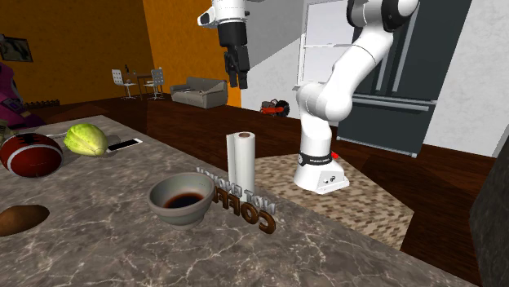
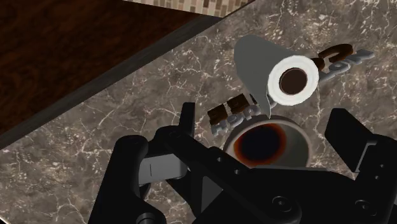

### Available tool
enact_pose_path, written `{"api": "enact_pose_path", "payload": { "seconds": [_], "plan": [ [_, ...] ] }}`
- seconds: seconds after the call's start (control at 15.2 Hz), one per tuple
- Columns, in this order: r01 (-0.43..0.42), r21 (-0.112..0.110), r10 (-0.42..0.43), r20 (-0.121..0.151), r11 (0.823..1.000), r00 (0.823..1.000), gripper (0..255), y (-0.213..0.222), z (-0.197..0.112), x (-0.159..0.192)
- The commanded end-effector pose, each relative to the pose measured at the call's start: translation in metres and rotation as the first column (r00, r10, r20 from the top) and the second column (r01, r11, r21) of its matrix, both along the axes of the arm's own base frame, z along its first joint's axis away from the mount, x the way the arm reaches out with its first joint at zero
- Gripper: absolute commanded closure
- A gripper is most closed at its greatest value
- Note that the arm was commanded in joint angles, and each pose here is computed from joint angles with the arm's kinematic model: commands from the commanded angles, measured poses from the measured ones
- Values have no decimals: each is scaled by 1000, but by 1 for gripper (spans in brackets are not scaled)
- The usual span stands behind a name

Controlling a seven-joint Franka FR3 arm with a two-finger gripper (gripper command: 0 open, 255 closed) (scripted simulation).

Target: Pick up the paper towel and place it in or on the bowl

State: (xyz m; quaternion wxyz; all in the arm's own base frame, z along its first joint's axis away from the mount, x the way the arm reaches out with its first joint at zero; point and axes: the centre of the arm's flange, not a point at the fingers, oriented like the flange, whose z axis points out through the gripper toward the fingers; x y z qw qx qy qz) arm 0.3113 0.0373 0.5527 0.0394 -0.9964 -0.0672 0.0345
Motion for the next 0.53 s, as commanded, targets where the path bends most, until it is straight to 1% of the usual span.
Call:
{"api": "enact_pose_path", "payload": {
  "seconds": [0.0,0.46],
  "plan": [
    [0,0,0,0,1000,1000,0,0,0,0],
    [0,-3,0,-11,1000,1000,0,54,-73,18]
  ]
}}
